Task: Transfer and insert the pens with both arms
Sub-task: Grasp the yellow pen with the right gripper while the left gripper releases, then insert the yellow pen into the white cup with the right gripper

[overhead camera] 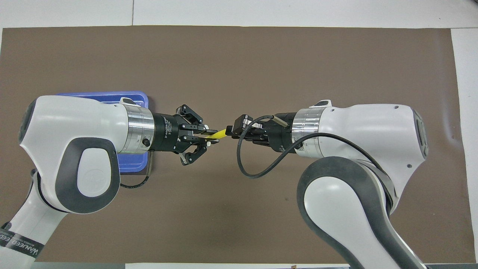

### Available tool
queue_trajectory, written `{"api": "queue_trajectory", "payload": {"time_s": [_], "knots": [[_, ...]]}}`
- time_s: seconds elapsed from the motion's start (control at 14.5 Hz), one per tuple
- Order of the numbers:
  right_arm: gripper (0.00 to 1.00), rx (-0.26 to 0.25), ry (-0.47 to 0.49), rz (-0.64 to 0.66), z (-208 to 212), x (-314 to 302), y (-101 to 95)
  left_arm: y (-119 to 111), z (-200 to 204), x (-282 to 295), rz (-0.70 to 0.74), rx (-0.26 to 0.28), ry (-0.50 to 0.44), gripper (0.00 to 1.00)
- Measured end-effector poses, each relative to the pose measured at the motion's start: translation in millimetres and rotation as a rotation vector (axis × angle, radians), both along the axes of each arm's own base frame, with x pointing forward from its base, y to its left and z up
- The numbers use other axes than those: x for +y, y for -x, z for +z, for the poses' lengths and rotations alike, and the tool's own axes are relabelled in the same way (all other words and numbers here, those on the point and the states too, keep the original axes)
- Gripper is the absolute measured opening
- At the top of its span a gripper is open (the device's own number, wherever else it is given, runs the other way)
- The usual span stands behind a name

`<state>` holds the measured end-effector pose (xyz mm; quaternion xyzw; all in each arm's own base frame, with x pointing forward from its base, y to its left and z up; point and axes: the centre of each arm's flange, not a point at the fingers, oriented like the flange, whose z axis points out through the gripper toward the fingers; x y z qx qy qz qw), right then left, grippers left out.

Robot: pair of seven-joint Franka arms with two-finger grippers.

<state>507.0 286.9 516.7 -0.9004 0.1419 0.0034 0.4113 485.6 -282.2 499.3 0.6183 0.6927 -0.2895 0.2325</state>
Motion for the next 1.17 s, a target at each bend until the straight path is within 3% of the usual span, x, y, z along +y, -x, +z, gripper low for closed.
{"api": "queue_trajectory", "payload": {"time_s": [0.07,0.28,0.55,0.69,0.83,1.17], "knots": [[0.18,0.001,0.000,-0.001,0,0,-0.2,0,1,1,0.002,-0.003,0.001,0.22],[0.18,-0.001,0.010,0.002,-2,-2,-0.7,0,9,4,0.010,-0.017,0.007,0.55],[0.18,-0.034,0.210,0.149,-3,-26,-5.5,-2,12,10,-0.008,-0.052,0.011,1.00],[0.18,-0.070,0.337,0.300,16,-66,-16.0,-6,11,19,-0.085,-0.133,0.005,1.00],[0.18,-0.138,0.451,0.438,27,-113,-27.2,-10,4,35,-0.202,-0.207,-0.061,1.00],[0.18,-0.288,0.701,0.774,23,-192,-47.0,-22,-10,96,-0.494,-0.347,-0.168,1.00]]}}
